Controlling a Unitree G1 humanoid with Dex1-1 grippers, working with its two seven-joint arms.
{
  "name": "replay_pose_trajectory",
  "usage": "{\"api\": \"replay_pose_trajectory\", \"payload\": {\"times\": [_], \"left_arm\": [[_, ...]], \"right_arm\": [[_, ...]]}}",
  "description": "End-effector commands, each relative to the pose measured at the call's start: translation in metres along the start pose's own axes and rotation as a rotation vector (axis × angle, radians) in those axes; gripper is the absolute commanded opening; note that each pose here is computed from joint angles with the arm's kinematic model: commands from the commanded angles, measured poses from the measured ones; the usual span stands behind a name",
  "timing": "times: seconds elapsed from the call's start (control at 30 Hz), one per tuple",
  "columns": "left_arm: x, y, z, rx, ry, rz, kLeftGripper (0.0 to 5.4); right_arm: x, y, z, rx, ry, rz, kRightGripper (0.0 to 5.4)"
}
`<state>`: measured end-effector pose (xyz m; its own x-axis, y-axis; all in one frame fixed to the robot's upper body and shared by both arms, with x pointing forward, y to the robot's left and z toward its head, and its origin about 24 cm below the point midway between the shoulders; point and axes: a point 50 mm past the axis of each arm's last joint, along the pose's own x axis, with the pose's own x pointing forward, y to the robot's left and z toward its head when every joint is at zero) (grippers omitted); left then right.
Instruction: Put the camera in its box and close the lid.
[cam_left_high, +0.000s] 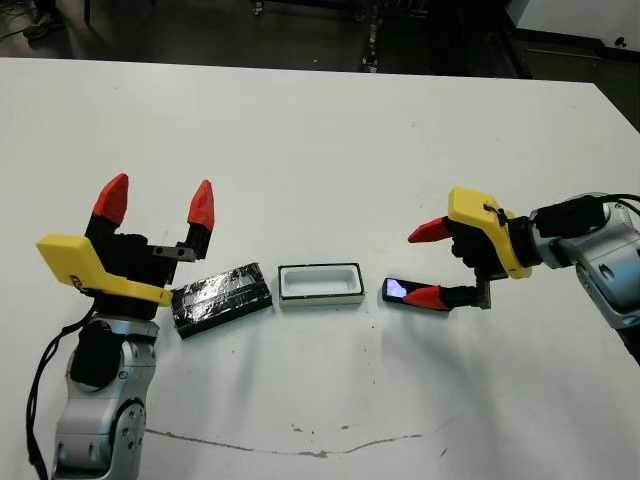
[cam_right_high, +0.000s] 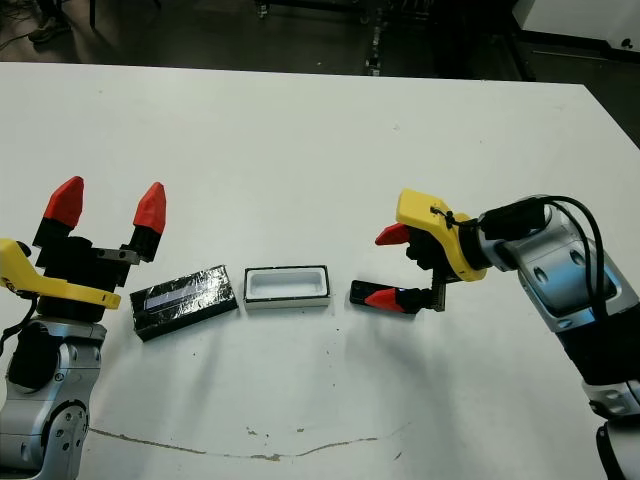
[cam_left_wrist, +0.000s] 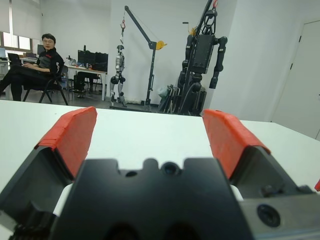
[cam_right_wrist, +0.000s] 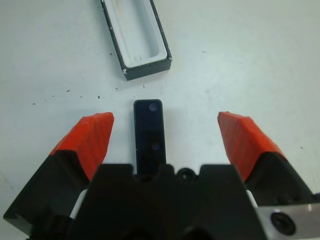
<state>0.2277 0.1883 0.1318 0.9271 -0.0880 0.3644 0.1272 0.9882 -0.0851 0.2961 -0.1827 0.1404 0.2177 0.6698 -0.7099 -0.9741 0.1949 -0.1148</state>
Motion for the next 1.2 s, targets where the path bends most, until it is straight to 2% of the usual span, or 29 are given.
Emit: {"api": "replay_pose_trajectory", "payload": {"times": [0.03,0.4,0.77,0.93,1.2], "left_arm": [[-0.002,0.001,-0.004,0.003,0.019,0.006,5.38],[-0.002,0.001,-0.004,0.003,0.02,0.01,5.38],[-0.002,0.001,-0.003,-0.001,0.017,0.01,5.39],[-0.002,0.001,-0.003,-0.001,0.017,0.013,5.4],[-0.002,0.001,-0.004,0.007,0.016,0.016,5.4]], "right_arm": [[0.002,-0.001,-0.003,0.005,0.01,0.009,5.4],[0.008,-0.001,-0.007,-0.017,0.012,0.03,5.4],[0.014,0.001,-0.011,0.001,0.033,0.056,5.39],[0.016,0.003,-0.012,-0.022,0.037,0.051,4.88],[0.019,0.004,-0.018,-0.009,0.042,0.039,3.54]]}}
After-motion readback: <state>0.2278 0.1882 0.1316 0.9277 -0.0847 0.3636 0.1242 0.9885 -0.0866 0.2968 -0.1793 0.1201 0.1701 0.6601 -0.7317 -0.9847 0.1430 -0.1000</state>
